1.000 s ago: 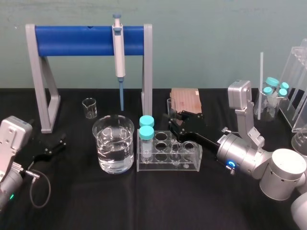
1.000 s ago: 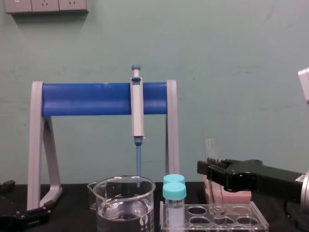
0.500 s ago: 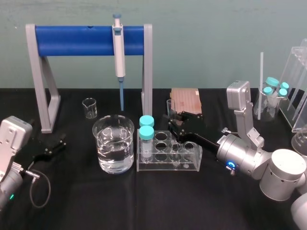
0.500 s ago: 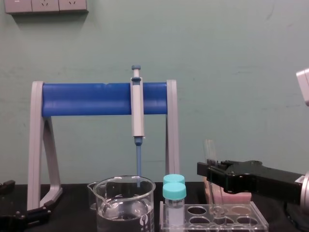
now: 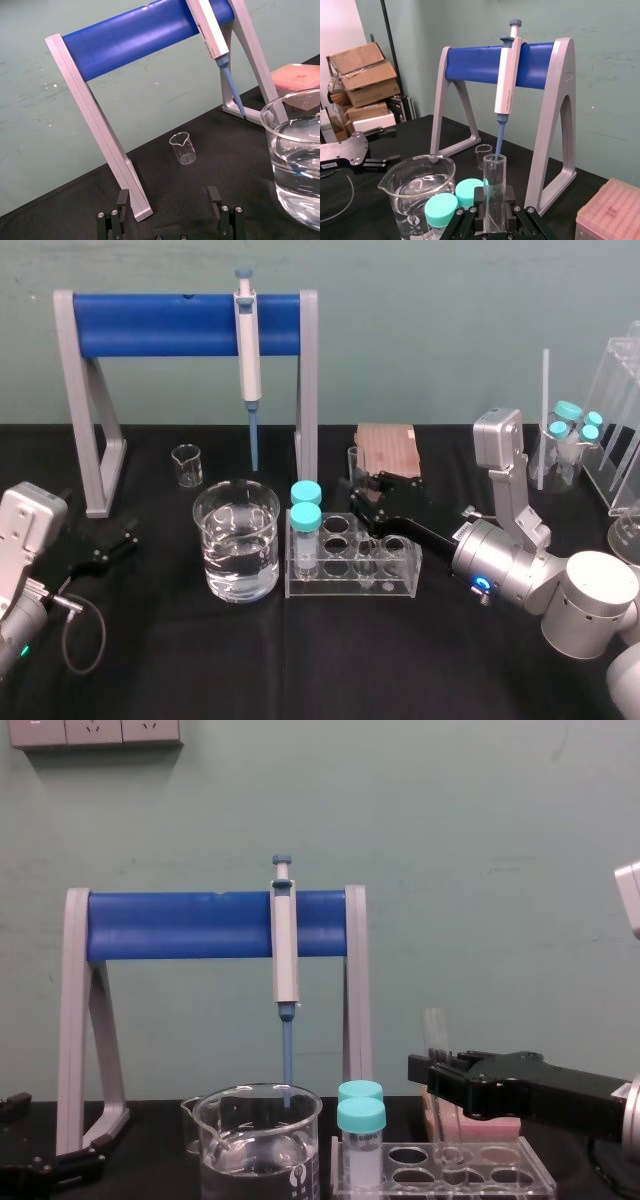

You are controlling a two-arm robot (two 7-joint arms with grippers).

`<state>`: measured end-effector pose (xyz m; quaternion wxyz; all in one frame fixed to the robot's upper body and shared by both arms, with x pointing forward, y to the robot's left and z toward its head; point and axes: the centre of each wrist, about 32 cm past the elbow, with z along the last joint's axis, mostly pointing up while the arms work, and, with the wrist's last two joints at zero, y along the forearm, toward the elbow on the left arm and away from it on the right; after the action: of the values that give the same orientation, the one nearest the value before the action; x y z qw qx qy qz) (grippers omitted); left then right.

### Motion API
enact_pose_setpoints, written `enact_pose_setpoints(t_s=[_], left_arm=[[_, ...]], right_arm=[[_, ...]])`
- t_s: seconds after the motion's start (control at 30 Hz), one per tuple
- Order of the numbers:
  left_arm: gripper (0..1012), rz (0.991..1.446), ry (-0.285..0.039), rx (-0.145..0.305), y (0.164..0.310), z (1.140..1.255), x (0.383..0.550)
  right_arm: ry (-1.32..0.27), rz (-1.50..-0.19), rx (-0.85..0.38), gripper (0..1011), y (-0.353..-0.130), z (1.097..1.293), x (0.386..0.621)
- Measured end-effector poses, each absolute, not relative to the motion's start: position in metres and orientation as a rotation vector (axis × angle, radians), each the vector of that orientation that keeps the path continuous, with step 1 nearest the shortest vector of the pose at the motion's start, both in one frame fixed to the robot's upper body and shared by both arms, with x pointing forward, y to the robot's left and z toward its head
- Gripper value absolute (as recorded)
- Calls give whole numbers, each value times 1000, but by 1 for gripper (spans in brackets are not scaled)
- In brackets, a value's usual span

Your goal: Hold the test tube with one hand and immerse one end into the beaker, then return it to the test tube rack.

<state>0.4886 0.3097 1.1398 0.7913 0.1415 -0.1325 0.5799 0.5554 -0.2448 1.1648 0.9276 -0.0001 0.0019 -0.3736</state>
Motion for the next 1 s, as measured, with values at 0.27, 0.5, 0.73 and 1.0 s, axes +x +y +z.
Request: enact_pose_setpoints(t_s=[0.27, 0.5, 0.73, 1.0], left_arm=[[1000, 1248, -285, 304, 310, 1140, 489], [1000, 1248, -285, 304, 310, 1140, 489], [1000, 1248, -285, 304, 310, 1140, 489], [1000, 1248, -285, 304, 310, 1140, 489]], right_arm=[[4, -766, 1, 534, -245, 1165, 555], [5, -766, 1, 768, -245, 1165, 555], [5, -766, 1, 942, -245, 1165, 555], [6, -763, 24, 1002, -249, 1166, 552]])
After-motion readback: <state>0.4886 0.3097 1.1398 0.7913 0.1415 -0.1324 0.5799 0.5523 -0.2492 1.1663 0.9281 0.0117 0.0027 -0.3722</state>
